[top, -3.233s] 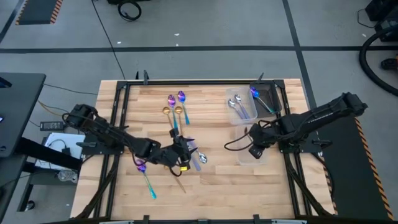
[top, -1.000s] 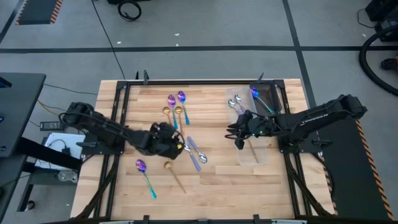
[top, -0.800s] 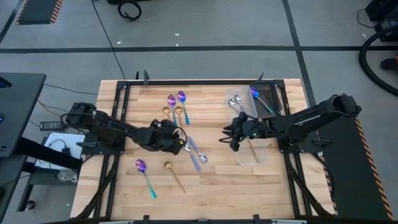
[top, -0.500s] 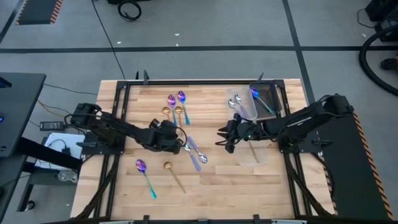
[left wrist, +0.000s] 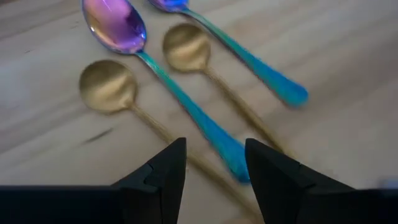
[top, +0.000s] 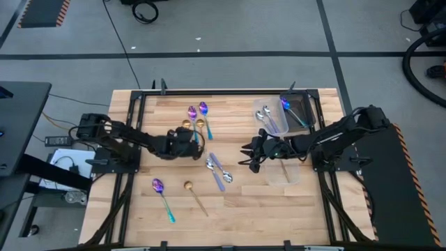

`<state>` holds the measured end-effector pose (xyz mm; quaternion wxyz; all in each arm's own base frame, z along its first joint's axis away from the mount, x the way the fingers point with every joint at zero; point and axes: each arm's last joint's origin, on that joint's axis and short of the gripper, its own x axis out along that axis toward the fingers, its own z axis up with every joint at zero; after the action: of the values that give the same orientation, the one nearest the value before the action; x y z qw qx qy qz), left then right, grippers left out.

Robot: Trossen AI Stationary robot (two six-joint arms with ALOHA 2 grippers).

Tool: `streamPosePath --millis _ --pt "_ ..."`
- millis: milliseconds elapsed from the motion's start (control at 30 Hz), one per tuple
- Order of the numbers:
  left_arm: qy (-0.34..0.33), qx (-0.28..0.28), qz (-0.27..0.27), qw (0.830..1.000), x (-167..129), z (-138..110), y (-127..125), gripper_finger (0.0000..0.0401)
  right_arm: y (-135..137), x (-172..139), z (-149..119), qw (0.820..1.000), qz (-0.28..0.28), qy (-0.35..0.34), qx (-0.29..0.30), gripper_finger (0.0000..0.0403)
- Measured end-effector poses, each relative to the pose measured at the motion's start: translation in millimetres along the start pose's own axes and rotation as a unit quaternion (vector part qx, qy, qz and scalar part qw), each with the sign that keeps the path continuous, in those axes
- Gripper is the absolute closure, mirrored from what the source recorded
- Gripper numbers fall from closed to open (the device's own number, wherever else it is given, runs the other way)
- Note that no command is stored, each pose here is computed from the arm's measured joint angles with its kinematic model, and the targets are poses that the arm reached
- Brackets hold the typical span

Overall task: Sort silverware by color (type)
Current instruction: Put the gold spoon into the bottom transparent bin

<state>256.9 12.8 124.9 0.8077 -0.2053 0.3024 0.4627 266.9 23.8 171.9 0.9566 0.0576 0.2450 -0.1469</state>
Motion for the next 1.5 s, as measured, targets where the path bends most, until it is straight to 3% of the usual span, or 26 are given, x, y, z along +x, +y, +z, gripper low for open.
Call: streamPosePath --millis 200,367,567,967,1500 --pt "-0.012 -0.059 0.007 0.998 11 14 6 0.0228 2 4 -1 1.0 0.002 -0.004 0.001 0.0313" --pt "-0.029 -0.086 0.002 0.996 16 22 7 0.0201 4 7 -2 1.0 0.021 -0.006 -0.006 0.0313" --pt "-0.033 -0.083 0.036 0.995 16 19 13 0.0169 6 12 -8 0.999 0.031 0.008 -0.013 0.0313" --pt "-0.015 -0.083 0.101 0.991 10 5 23 0.0166 7 15 -9 0.999 0.038 0.006 -0.022 0.0313" --pt "0.032 -0.068 0.068 0.995 8 0 19 0.0166 14 12 -6 0.997 0.052 -0.015 -0.046 0.0313"
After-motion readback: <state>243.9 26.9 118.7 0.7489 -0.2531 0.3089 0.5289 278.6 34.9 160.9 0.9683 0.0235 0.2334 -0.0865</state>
